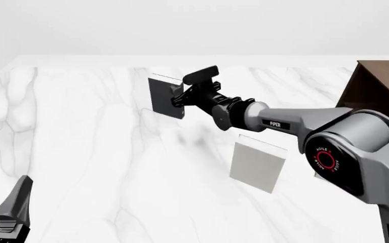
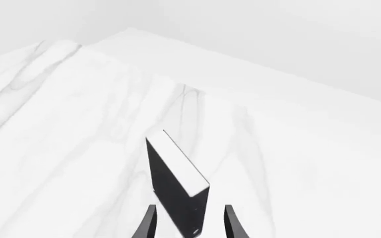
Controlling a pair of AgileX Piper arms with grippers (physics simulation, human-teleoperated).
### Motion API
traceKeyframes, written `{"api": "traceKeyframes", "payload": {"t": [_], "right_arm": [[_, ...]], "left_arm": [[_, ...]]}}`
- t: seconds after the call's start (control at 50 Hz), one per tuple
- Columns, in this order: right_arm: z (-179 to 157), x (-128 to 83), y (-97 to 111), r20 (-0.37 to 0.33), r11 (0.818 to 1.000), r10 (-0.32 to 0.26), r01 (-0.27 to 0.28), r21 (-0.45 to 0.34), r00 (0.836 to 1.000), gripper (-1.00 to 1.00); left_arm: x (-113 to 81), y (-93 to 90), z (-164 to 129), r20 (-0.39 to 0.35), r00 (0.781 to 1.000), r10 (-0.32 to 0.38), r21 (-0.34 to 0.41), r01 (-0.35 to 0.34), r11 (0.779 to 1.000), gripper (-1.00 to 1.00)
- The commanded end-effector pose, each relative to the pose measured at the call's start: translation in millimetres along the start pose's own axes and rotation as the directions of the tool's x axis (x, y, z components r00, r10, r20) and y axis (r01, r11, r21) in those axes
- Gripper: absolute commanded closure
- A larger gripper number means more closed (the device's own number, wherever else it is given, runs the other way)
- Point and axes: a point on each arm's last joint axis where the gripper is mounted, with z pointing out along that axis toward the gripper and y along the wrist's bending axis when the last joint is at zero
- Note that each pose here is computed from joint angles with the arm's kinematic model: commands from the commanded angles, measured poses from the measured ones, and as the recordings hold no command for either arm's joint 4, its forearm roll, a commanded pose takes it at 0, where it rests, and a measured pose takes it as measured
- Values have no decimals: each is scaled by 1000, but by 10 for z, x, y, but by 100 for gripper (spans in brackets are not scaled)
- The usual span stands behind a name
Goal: Pick up the book on the left and place it on top of the shelf.
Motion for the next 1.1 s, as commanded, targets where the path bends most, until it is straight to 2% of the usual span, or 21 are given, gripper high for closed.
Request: {"api": "traceKeyframes", "payload": {"t": [0.02, 0.6, 1.1], "right_arm": [[78, 76, -4, -8, 1000, 5, -5, 1, 1000, -100], [323, 246, -98, -33, 1000, 12, -11, 18, 999, -100], [460, 352, -65, -46, 1000, 17, -16, 13, 999, -100]], "left_arm": [[0, 0, 0, 0, 1000, 0, 0, 0, 1000, -100], [0, 0, 0, 0, 1000, 0, 0, 0, 1000, -100], [0, 0, 0, 0, 1000, 0, 0, 0, 1000, -100]]}}
